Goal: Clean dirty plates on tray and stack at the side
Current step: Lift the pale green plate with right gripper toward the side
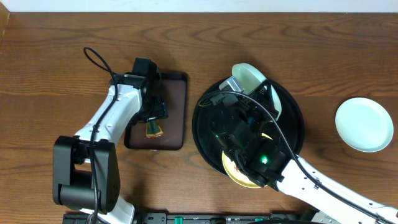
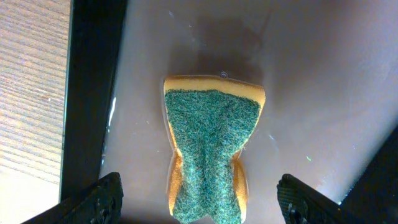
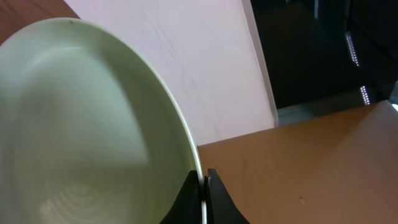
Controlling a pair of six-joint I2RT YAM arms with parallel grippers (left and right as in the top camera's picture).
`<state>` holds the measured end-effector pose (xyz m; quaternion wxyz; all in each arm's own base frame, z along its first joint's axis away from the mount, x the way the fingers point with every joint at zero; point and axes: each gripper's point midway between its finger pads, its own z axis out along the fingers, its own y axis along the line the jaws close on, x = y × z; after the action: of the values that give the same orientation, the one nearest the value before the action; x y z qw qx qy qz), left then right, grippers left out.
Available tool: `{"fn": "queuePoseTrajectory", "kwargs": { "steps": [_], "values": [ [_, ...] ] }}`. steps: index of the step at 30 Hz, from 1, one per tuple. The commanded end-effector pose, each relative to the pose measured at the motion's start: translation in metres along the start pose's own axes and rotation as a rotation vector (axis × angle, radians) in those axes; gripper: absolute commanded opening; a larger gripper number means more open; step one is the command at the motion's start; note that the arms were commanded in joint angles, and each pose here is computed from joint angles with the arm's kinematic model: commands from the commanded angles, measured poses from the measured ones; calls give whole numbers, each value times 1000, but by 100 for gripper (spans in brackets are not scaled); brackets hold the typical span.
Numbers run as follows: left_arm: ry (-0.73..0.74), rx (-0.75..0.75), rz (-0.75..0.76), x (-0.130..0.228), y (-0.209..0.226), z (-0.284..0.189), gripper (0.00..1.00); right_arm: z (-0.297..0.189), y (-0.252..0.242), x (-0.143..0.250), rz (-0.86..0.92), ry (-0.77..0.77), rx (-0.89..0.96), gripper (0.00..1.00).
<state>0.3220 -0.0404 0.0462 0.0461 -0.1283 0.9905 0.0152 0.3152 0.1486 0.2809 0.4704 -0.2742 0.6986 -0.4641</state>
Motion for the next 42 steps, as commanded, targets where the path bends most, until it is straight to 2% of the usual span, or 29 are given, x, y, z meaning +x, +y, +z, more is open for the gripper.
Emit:
{"fn": "queuePoseTrajectory", "kwargs": {
  "steps": [1, 37, 42],
  "values": [
    [-8, -7, -7, -2, 2, -2, 80, -3, -11, 3, 5, 19, 38, 1],
    [-7, -6, -7, -2, 2, -2, 81, -3, -13, 2, 31, 17, 45, 1],
    [-7, -6, -7, -2, 2, -2, 81, -2, -19, 7, 127, 42, 81, 1]
  ]
}}
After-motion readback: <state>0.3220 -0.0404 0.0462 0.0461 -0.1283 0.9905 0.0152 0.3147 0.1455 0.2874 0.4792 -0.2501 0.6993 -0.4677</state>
